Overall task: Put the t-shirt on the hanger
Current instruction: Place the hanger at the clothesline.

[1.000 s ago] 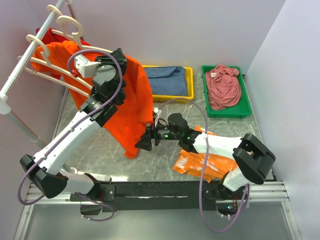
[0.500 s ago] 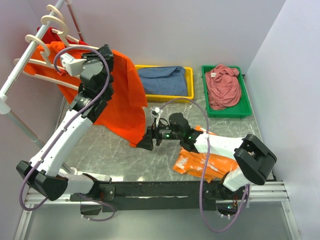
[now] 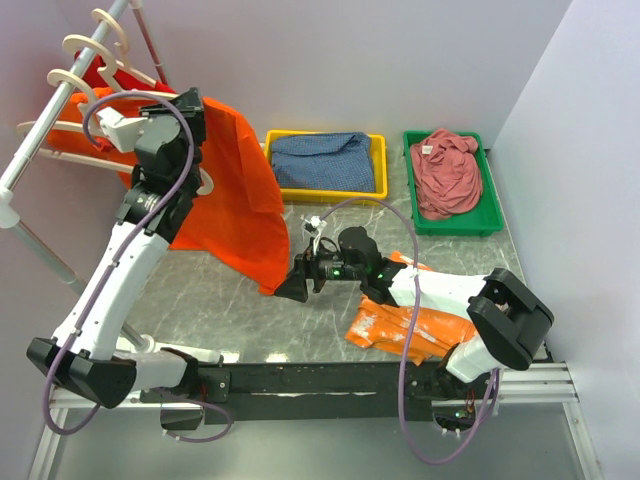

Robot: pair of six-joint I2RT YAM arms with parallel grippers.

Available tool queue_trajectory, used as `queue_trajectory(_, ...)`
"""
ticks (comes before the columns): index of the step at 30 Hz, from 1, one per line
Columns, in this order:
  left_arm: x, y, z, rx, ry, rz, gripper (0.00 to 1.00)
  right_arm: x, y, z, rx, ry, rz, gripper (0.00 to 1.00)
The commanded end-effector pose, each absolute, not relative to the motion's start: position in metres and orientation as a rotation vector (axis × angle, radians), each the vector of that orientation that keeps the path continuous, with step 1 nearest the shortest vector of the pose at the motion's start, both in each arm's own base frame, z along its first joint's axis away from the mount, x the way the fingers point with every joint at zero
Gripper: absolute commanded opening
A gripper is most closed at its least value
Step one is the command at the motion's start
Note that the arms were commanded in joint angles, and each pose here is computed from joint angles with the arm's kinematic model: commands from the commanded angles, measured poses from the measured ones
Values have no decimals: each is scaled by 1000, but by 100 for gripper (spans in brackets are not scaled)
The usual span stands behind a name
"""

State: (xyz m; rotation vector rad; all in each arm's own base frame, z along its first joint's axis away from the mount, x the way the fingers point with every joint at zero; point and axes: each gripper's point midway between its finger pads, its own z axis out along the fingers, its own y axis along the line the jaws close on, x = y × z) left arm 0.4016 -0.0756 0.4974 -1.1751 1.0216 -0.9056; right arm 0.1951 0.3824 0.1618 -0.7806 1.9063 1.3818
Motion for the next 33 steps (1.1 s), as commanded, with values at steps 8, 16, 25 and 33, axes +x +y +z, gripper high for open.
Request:
queue_trajectory(8, 393, -65, 504, -1194, 988, -1029, 1, 196, 380, 174, -786, 1857, 1389, 86)
queue_trajectory(16, 390, -69, 500, -1172, 1003, -1051, 17, 196, 381, 173, -786, 1854, 1392, 86)
queue_trajectory(25, 373, -77, 512, -1089, 1025, -1083, 69, 197, 384, 177, -788, 1834, 1400, 86)
queue_trajectory(33, 356, -87, 511, -1093, 1052, -1023, 97, 199, 388, 182, -805, 1809, 1413, 86)
